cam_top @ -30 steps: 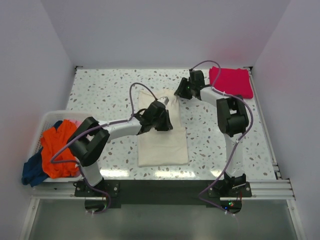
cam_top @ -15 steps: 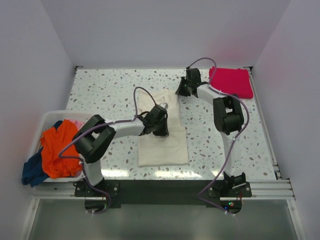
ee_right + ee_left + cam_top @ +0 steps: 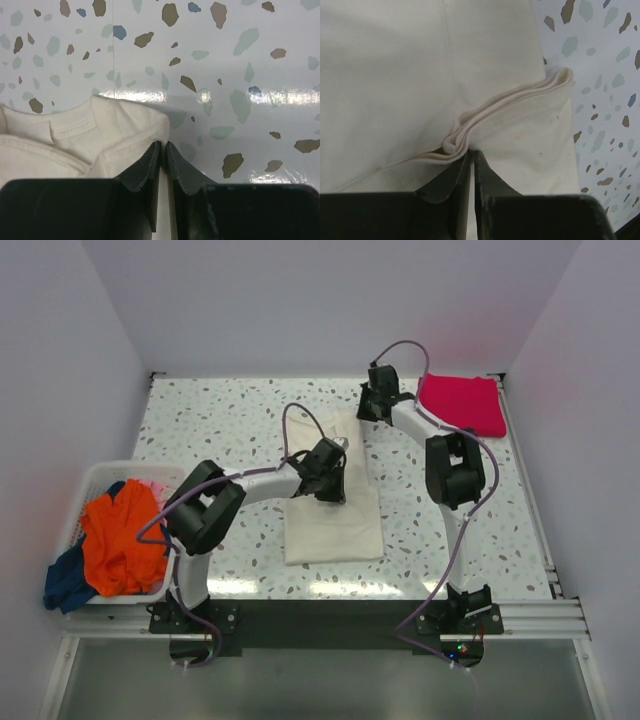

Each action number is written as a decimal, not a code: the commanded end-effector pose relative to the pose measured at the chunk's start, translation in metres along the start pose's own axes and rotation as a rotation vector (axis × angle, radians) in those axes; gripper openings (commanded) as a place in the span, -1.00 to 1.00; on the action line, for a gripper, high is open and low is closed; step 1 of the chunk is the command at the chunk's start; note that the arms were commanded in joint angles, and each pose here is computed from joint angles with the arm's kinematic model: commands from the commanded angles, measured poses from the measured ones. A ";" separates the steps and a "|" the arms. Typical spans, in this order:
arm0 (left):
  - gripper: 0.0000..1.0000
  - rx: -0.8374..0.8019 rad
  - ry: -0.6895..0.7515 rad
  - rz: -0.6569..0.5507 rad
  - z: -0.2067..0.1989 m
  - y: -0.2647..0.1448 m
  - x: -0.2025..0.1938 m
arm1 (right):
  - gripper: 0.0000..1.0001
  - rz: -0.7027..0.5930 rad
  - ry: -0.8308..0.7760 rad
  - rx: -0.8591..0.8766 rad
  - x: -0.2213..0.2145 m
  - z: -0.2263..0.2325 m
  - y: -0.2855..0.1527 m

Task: Fold and stack the t-shirts
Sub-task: Fold the tshirt

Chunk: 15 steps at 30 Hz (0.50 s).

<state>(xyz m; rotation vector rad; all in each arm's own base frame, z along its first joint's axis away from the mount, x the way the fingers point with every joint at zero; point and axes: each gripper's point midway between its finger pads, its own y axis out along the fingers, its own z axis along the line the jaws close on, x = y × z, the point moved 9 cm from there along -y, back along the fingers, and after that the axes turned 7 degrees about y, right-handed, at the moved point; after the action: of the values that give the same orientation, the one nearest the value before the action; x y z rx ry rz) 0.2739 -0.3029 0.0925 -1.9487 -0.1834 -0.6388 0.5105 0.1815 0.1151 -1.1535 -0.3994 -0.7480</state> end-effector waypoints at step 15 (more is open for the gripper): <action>-0.25 -0.077 -0.082 -0.242 0.039 -0.079 0.069 | 0.97 -0.104 0.043 0.029 0.076 0.006 -0.068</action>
<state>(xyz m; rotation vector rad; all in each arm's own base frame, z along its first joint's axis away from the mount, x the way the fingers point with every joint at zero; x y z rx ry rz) 0.3201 -0.2637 0.1332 -2.0174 -0.3161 -0.6439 0.5295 0.1673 0.1465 -1.1864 -0.4322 -0.7819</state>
